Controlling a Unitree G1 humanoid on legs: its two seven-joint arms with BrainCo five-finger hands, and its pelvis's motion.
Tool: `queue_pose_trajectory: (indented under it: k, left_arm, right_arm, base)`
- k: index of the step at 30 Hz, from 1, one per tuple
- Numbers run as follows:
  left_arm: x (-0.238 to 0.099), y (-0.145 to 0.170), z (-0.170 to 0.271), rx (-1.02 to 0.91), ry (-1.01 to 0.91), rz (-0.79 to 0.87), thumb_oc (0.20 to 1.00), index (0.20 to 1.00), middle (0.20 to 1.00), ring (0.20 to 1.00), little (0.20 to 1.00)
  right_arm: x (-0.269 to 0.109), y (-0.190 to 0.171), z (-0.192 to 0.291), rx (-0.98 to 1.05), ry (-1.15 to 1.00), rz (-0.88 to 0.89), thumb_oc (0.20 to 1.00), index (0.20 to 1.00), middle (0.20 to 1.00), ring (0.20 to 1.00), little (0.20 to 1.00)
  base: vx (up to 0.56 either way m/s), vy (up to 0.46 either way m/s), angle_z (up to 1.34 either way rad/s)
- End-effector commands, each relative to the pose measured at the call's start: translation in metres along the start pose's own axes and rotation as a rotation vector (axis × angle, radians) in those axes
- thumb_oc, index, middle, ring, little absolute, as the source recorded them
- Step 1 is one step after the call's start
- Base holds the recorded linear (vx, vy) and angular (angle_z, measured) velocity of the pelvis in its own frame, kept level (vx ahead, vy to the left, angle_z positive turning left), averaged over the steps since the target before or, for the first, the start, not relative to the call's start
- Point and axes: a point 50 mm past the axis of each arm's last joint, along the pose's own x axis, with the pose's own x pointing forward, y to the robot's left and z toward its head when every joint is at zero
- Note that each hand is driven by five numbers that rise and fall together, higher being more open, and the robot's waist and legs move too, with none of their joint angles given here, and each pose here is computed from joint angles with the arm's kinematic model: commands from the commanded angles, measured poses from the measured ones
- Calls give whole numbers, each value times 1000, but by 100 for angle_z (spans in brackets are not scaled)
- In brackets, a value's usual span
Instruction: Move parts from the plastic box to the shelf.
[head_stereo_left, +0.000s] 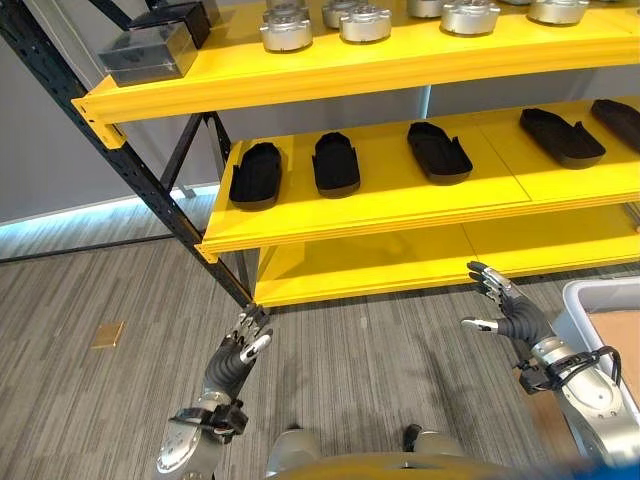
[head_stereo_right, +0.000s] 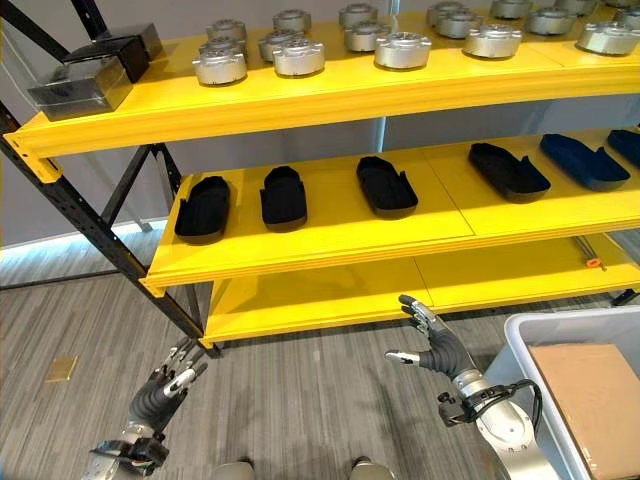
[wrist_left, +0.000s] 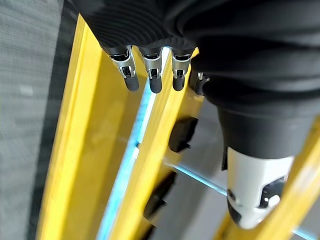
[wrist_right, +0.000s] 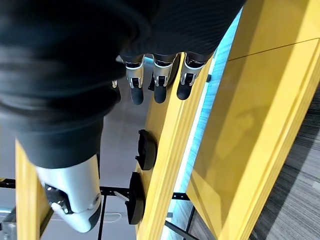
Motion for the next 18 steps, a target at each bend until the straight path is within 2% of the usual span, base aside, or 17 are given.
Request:
queue_pose_trajectory:
  k: [1, 5, 10, 18]
  left_arm:
    - [11, -11, 15, -13, -78, -80, 1000, 1000, 1000, 1000, 1000]
    - [17, -15, 4, -3, -29, -100, 1000, 1000, 1000, 1000, 1000]
    - [27, -6, 4, 58, -40, -20, 1000, 1000, 1000, 1000, 1000]
    - [25, 0, 6, 78, -56, 22, 1000, 1000, 1000, 1000, 1000]
  right_arm:
    - [8, 2, 10, 18, -79, 1, 1000, 1000, 1000, 1000, 1000]
    - [14, 10, 1, 91, -58, -41, 1000, 1000, 1000, 1000, 1000]
    - [29, 22, 1, 113, -65, -37, 1000, 1000, 1000, 1000, 1000]
    - [31, 29, 1, 122, -60, -6, 1000, 1000, 1000, 1000, 1000]
  base:
    - [22, 78, 44]
    - [49, 178, 0]
    - [24, 139, -22]
    - [34, 13, -10]
